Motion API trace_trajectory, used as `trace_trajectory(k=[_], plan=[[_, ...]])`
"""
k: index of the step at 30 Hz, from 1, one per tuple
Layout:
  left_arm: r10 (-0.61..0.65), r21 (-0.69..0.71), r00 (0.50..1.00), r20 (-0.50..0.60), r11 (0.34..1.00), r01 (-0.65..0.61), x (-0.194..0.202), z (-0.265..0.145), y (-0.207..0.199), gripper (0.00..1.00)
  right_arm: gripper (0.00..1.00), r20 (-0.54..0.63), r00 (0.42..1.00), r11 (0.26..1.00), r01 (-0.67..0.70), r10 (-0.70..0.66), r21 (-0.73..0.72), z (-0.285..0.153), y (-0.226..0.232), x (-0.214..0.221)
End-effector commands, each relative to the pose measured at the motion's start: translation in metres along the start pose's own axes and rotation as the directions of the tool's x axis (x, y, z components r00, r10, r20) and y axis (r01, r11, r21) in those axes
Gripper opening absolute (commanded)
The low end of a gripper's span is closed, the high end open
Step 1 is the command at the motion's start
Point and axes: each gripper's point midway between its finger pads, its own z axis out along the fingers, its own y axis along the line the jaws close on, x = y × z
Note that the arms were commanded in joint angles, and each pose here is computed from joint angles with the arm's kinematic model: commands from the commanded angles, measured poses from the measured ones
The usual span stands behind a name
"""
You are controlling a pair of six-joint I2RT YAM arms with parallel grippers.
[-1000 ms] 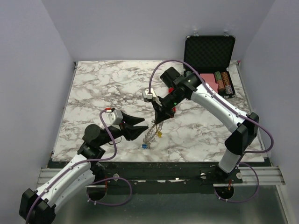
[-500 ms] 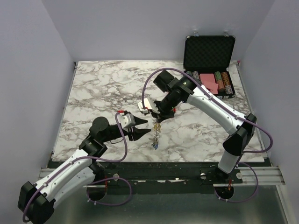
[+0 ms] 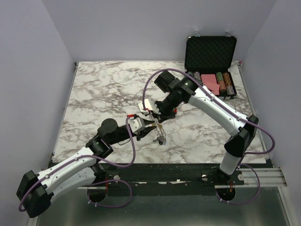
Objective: Put the keys on the keyring
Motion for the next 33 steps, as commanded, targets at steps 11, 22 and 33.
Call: trace_trajectory(k=[11, 22, 33], plan=[[0.053, -0.057, 0.999, 0.012, 0.997, -0.052, -0.005, 0.011, 0.015, 0.28, 0.0, 0.016, 1.0, 0.998, -0.019, 0.02, -0.054, -0.009, 0.02, -0.008], [0.046, -0.02, 0.999, -0.011, 0.999, -0.047, -0.001, 0.016, 0.01, 0.18, 0.0, 0.044, 0.999, 0.997, -0.026, 0.028, -0.066, -0.009, 0.022, -0.014], [0.015, -0.055, 1.0, 0.026, 0.998, -0.013, -0.004, 0.007, 0.011, 0.0, 0.23, 0.113, 0.988, 0.993, -0.1, 0.107, -0.066, -0.01, 0.022, -0.021]])
